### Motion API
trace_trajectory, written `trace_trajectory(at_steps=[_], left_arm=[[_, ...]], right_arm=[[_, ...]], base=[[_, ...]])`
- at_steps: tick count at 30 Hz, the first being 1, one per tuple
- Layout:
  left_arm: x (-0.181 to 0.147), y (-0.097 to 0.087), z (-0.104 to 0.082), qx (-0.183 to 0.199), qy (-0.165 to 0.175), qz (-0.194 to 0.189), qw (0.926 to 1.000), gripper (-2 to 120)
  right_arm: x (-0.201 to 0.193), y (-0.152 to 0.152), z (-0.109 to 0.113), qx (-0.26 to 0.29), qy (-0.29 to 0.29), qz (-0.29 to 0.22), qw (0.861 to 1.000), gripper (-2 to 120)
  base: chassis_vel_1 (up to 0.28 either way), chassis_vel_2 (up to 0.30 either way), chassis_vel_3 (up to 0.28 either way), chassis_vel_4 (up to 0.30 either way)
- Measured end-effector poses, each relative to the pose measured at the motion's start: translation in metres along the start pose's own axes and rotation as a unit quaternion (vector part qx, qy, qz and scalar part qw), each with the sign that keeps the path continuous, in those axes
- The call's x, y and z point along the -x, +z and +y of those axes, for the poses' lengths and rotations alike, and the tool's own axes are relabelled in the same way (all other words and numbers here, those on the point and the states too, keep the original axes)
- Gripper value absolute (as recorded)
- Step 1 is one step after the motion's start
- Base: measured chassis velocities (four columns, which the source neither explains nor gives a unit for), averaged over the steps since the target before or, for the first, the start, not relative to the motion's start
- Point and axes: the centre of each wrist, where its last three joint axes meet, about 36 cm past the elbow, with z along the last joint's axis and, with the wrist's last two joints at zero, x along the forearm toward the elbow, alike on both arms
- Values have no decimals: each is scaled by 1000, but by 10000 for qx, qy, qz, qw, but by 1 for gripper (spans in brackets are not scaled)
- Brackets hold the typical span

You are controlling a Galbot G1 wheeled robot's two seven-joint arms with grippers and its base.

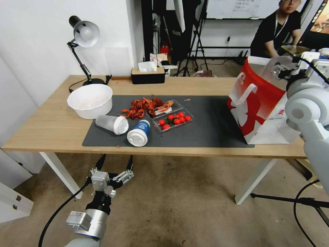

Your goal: Pick up the trash from the table and place it into the takeout bag.

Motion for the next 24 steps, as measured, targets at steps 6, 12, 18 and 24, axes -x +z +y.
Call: trace_trajectory(at_steps=[6, 12, 18, 24], left_arm=[[0, -1, -1, 7, 0, -15, 10000, 100], [-1, 0, 0, 16, -9, -29, 10000, 100], [0, 1, 1, 24, -9, -51, 10000, 100], [2, 1, 2, 22, 13, -71, 10000, 100]], right_arm=[[-24, 17, 2, 276, -1104, -711, 9910, 100], [-51, 56, 2, 317, -2110, -877, 9730, 100], [-75, 99, -2, 267, -2781, -965, 9553, 100], [-110, 148, -13, 296, -2838, -761, 9554, 100]], base=[[0, 0, 0, 0], [0, 0, 0, 0], [0, 0, 0, 0], [0, 0, 0, 0]])
